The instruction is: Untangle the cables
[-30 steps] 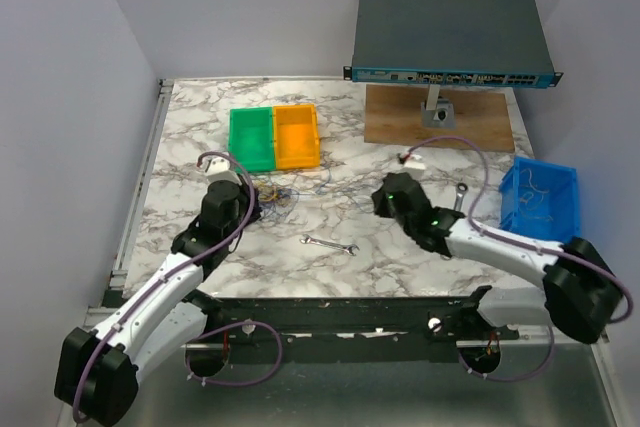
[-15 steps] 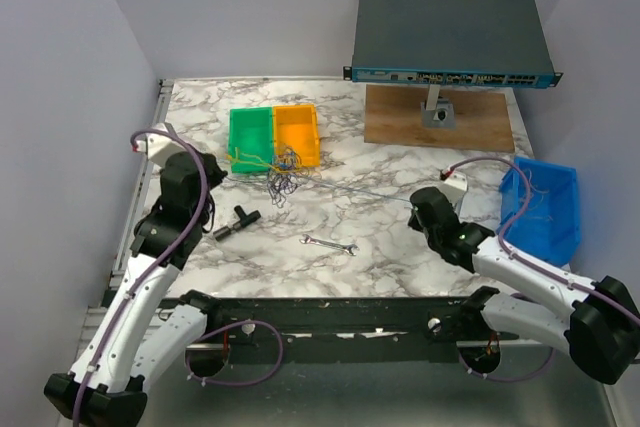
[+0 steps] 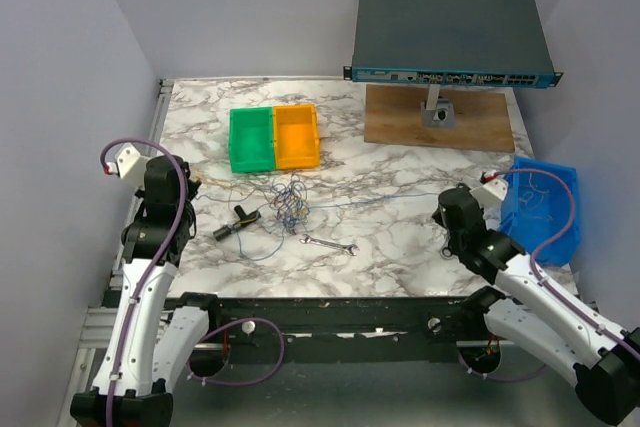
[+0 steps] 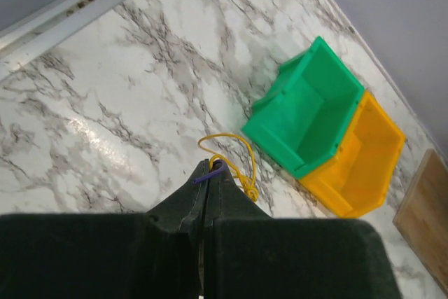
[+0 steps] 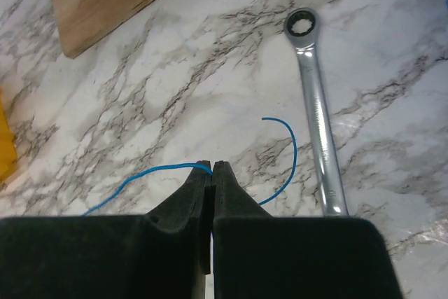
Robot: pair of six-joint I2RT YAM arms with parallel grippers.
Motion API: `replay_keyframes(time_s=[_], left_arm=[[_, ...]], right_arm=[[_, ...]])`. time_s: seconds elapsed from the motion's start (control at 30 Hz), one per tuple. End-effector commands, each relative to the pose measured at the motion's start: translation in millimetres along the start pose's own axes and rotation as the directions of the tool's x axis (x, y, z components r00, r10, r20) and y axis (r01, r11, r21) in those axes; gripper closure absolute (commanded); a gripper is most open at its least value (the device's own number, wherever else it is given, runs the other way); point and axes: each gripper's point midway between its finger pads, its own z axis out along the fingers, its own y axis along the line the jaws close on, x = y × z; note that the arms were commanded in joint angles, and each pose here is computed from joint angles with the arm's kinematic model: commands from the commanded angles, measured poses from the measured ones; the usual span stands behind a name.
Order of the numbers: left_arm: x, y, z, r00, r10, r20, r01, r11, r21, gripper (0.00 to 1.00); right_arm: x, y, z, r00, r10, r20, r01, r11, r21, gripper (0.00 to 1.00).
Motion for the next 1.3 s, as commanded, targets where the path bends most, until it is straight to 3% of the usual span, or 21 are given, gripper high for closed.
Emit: replay_keyframes(time_s=[0.0, 0.07, 0.13, 0.17, 0.23, 0.27, 0.3, 0.43, 0.47, 0.5, 0.63, 0.87, 1.07, 1.27], left_arm=[[25.1, -36.1, -5.9, 0.997, 0.031, -0.074, -0.010, 0.964, 0.267, 1.00], [38.1, -59.3, -13.8, 0.992, 0.077, -0.103, -0.026, 0.905, 0.424, 1.00], [49.3, -70.3, -19.2, 0.985, 0.112, -0.134, -0.030, 0.864, 0.503, 1.00], [58.2, -74.9, -23.0, 0.976, 0.146, -0.163, -0.035, 0.840, 0.542, 1.00], [71.6, -75.0, -22.5, 0.960, 0.194, -0.202, -0.051, 0.831, 0.555, 0.96], [78.4, -72.8, -20.6, 0.951, 0.216, -0.221, -0.062, 0.834, 0.548, 0.90], [83.6, -70.2, -18.8, 0.943, 0.235, -0.234, -0.075, 0.838, 0.541, 0.82], [102.0, -54.7, -11.0, 0.911, 0.300, -0.285, -0.147, 0.878, 0.455, 0.23], [106.9, -49.6, -9.2, 0.896, 0.336, -0.290, -0.195, 0.885, 0.423, 0.11], [109.8, -50.0, -10.7, 0.880, 0.374, -0.294, -0.236, 0.880, 0.413, 0.09], [138.1, -56.7, -16.9, 0.792, 0.534, -0.296, -0.395, 0.817, 0.420, 0.08], [210.7, -57.0, -7.0, 0.706, 0.593, -0.387, -0.405, 0.787, 0.465, 0.11], [249.9, -49.0, 7.3, 0.616, 0.645, -0.452, -0.439, 0.758, 0.482, 0.17], [271.7, -50.0, 19.4, 0.570, 0.661, -0.489, -0.446, 0.748, 0.491, 0.25]], right_arm=[[19.2, 42.4, -9.4, 0.978, -0.186, -0.090, 0.156, 0.950, -0.269, 0.99], [26.2, 63.4, -19.0, 0.966, -0.233, -0.115, 0.171, 0.902, -0.396, 0.97], [31.8, 83.6, -31.3, 0.950, -0.291, -0.113, 0.192, 0.831, -0.523, 0.85], [35.2, 93.1, -38.1, 0.939, -0.326, -0.108, 0.205, 0.785, -0.585, 0.75], [42.4, 109.3, -50.7, 0.921, -0.369, -0.123, 0.195, 0.712, -0.675, 0.34], [47.6, 116.5, -56.4, 0.909, -0.393, -0.140, 0.184, 0.679, -0.711, 0.23], [50.7, 122.7, -59.9, 0.899, -0.413, -0.147, 0.179, 0.652, -0.737, 0.20], [69.7, 141.1, -65.6, 0.848, -0.496, -0.189, 0.166, 0.586, -0.793, 0.17], [74.7, 145.6, -66.6, 0.834, -0.516, -0.193, 0.168, 0.571, -0.803, 0.16], [79.3, 150.7, -70.0, 0.823, -0.535, -0.191, 0.166, 0.549, -0.819, 0.16], [102.2, 173.0, -76.2, 0.780, -0.595, -0.195, 0.170, 0.500, -0.849, 0.16], [144.0, 207.3, -78.1, 0.769, -0.582, -0.265, 0.097, 0.516, -0.851, 0.10], [176.6, 224.6, -68.5, 0.751, -0.572, -0.330, 0.038, 0.537, -0.843, 0.12], [191.5, 248.0, -52.7, 0.789, -0.434, -0.435, -0.102, 0.606, -0.789, 0.15]])
